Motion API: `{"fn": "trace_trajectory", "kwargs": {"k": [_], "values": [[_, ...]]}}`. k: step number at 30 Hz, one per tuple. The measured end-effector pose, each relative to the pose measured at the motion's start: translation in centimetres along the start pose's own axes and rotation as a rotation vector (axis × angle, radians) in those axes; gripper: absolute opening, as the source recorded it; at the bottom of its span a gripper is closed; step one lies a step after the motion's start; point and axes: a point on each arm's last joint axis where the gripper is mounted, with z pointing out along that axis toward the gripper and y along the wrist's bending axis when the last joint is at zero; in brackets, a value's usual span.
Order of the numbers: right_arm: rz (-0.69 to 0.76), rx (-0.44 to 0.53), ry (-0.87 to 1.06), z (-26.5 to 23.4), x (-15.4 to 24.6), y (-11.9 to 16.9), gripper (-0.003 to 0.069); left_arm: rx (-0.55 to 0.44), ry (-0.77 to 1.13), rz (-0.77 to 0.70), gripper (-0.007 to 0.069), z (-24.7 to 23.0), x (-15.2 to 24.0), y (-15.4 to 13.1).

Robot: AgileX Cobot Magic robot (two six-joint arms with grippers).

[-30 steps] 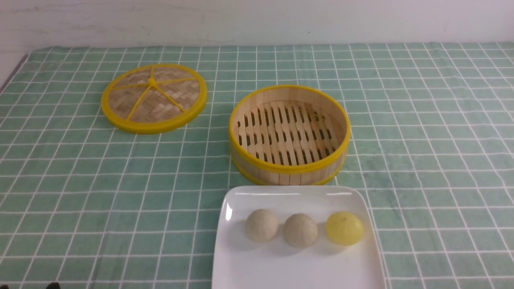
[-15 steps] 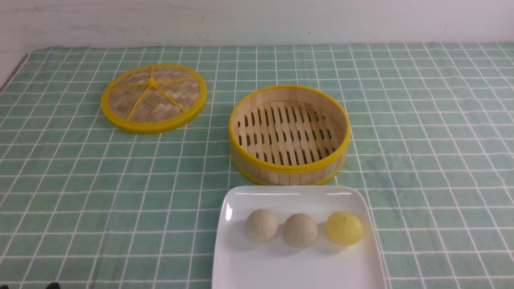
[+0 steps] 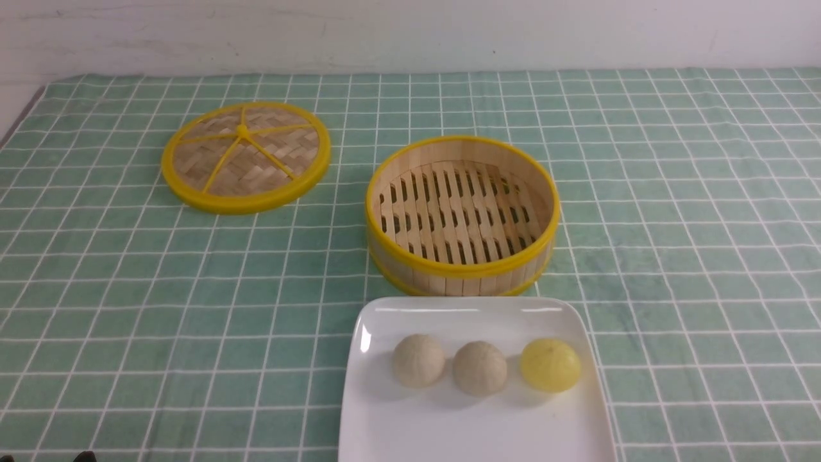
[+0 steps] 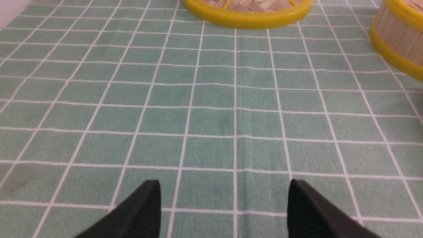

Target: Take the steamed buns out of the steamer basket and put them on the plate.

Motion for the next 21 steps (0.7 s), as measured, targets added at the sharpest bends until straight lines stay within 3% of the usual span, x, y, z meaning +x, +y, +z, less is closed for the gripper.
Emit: {"fn": "trace_trajectory", "kwargs": {"k": [7, 21], "values": [[-0.155, -0.071, 0.002, -0.02, 0.07, 0.64, 0.0212, 0.000, 0.000, 0.001, 0.0512, 0.00, 0.00, 0.00], [-0.161, -0.082, 0.002, -0.03, 0.08, 0.74, 0.0227, 0.000, 0.000, 0.000, 0.0512, 0.00, 0.00, 0.00]]}}
